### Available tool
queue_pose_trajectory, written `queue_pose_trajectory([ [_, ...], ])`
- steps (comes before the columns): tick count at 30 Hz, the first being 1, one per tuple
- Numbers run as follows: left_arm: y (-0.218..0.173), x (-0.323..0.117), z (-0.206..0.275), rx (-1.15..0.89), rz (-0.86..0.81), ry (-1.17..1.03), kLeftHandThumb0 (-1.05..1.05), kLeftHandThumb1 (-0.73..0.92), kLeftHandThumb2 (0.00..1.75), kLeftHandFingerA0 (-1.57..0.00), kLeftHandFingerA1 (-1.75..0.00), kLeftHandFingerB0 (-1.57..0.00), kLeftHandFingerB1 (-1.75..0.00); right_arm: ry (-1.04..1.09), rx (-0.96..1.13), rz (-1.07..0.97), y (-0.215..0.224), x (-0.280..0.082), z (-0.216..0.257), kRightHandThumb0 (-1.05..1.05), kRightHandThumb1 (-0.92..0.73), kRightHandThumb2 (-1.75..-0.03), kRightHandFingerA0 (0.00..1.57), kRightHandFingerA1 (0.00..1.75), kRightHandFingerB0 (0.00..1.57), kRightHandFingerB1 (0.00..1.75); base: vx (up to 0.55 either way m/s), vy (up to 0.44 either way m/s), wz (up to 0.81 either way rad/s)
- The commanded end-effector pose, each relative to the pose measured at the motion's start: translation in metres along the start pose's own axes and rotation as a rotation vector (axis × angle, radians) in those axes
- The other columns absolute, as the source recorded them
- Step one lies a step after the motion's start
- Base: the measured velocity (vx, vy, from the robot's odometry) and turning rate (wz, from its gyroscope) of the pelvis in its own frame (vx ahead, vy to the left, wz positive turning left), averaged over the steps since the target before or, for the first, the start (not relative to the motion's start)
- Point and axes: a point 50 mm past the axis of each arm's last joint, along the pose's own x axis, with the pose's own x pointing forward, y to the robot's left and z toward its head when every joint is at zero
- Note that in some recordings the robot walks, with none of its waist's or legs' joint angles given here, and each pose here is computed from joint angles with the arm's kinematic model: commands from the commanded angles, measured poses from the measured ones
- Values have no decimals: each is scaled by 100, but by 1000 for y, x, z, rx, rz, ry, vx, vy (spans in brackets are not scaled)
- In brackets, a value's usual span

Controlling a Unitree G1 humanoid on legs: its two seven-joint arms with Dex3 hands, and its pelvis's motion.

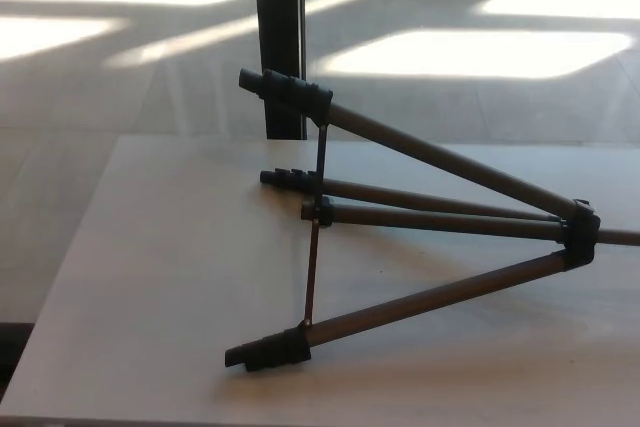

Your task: Use both hands of the robot to pick up the tripod lying in the middle of the desk and make it stand upright on the desk

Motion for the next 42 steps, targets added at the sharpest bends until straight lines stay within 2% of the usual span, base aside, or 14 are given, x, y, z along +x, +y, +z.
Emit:
queue_pose_trajectory([
  [1, 15, -8, 22, -182, -88, -80, -91, 55, 58, -38, -64, -28, -49, -232, 364, -12, -22, -11, 27, -86, -76, -63, 25, 49, 19, 35, 0, 0, 0],
  [9, 11, -11, 92, -225, -81, -353, -90, 46, 92, -39, -60, -34, -50, -506, 713, -234, -35, -32, 86, -80, -71, -62, 40, 77, 23, 38, 0, 0, 0],
  [13, 0, -20, 160, -243, -152, -527, -91, 53, 57, -49, -53, -47, -43, -676, 707, -211, -31, -54, 130, -81, -77, -63, 35, 71, 26, 38, 0, 0, 0],
  [15, -7, -30, 186, -244, -189, -608, -91, 39, 83, -48, -58, -45, -50, -756, 720, -162, -25, -64, 146, -79, -78, -64, 32, 66, 27, 37, 0, 0, 0],
  [17, -23, -53, 230, -267, -260, -741, -88, 49, 56, -52, -58, -52, -49, -848, 737, -124, -9, -79, 173, -79, -76, -63, 42, 70, 32, 39, 0, 0, 0],
  [29, -126, -150, 328, 37, -516, -1163, -74, 67, 63, -28, -61, -26, -44, -1055, 503, 284, 87, -114, 222, -79, -72, -62, 54, 60, 46, 37, 0, 0, 0],
  [31, -145, -168, 336, 94, -543, -1217, -73, 74, 62, -28, -60, -26, -45, -1051, 471, 327, 106, -115, 224, -83, -61, -99, 50, 67, 38, 50, 0, 0, 0],
  [32, -155, -177, 340, 113, -546, -1243, -74, 75, 63, -30, -62, -28, -46, -1038, 473, 362, 117, -113, 223, -77, -73, -62, 48, 62, 39, 38, 0, 0, 0],
  [34, -177, -187, 348, 127, -601, -1287, -78, 69, 61, -30, -58, -32, -41, -995, 460, 411, 141, -112, 219, -73, -77, -63, 43, 59, 32, 37, 0, 0, 0],
  [36, -190, -190, 352, 144, -619, -1292, -81, 68, 61, -30, -55, -31, -38, -950, 434, 446, 152, -111, 216, -82, -62, -102, 50, 67, 37, 49, 0, 0, 0],
  [37, -197, -193, 355, 182, -620, -1302, -82, 71, 62, -30, -58, -32, -41, -917, 425, 465, 158, -110, 214, -87, -71, -64, 53, 66, 47, 37, 0, 0, 0],
  [39, -204, -197, 357, 226, -617, -1316, -82, 71, 62, -30, -58, -32, -41, -890, 412, 479, 165, -110, 212, -87, -71, -64, 53, 66, 47, 37, 0, 0, 0],
  [40, -210, -200, 359, 233, -621, -1314, -84, 68, 62, -35, -60, -33, -41, -875, 413, 505, 169, -109, 211, -91, -62, -101, 49, 72, 40, 49, 0, 0, 0],
  [42, -224, -210, 366, 226, -659, -1312, -73, 63, 60, -31, -61, -34, -41, -806, 397, 538, 182, -106, 208, -89, -71, -62, 46, 69, 46, 41, 0, 0, 0],
])
